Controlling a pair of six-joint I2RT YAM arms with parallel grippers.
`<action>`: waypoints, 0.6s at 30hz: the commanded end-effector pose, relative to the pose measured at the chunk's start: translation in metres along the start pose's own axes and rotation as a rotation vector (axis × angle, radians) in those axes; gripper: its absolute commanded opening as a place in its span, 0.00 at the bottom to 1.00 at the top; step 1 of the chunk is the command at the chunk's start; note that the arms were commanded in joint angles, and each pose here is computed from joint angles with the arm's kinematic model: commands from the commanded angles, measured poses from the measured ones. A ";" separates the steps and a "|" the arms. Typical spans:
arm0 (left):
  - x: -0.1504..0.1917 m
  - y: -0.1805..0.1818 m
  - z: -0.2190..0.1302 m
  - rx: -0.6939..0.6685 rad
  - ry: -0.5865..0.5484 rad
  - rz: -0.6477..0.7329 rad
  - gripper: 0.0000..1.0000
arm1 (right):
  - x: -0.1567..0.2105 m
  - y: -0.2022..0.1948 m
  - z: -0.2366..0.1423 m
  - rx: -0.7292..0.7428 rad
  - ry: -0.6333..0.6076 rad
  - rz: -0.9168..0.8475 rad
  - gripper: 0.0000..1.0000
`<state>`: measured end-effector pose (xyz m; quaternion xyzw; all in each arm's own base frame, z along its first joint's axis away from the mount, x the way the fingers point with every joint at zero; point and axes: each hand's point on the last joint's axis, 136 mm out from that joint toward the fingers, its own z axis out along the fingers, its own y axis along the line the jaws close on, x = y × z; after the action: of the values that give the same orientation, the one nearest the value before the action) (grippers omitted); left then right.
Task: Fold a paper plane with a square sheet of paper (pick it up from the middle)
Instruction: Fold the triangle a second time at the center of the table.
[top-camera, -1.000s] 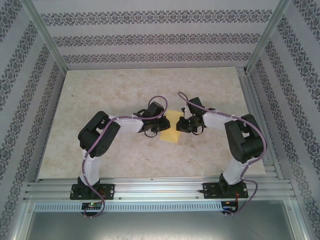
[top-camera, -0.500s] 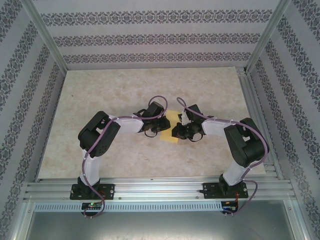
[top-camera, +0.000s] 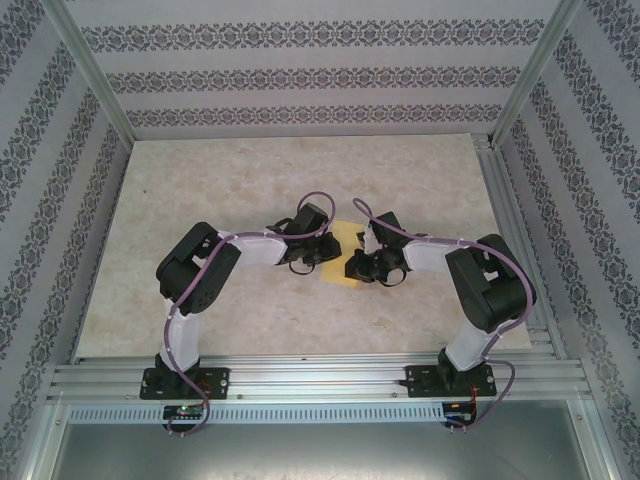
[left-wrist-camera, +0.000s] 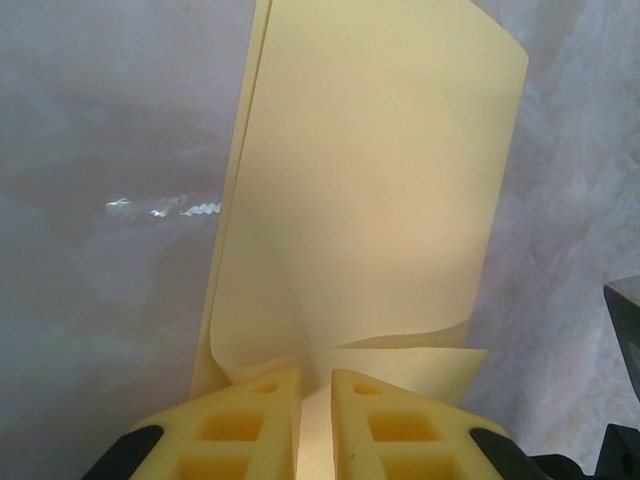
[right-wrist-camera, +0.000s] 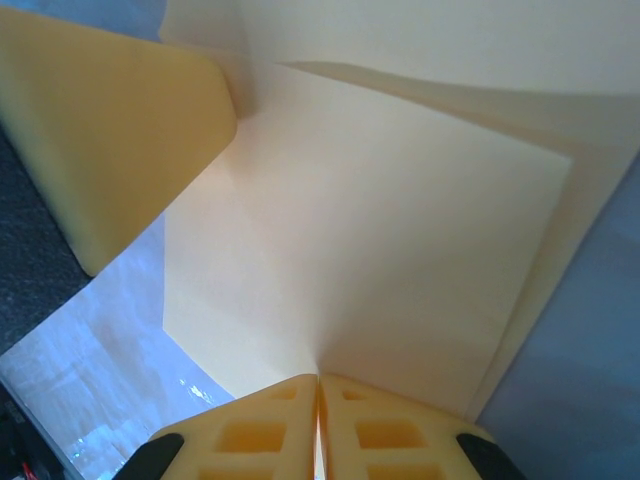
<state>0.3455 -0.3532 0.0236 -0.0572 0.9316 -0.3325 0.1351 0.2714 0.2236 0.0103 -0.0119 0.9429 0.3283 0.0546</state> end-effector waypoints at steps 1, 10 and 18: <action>0.004 0.010 0.007 -0.032 0.036 0.000 0.18 | 0.027 -0.032 0.007 0.096 0.061 0.038 0.11; -0.004 0.004 0.006 -0.034 0.026 0.019 0.18 | 0.035 -0.033 0.000 0.086 0.058 0.048 0.11; -0.012 0.013 0.009 -0.046 0.019 0.021 0.18 | 0.037 -0.035 -0.001 0.087 0.057 0.052 0.11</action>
<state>0.3491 -0.3576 0.0239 -0.0455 0.9349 -0.3283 0.1269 0.2640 0.2182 0.0106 -0.0138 0.9397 0.3350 0.0677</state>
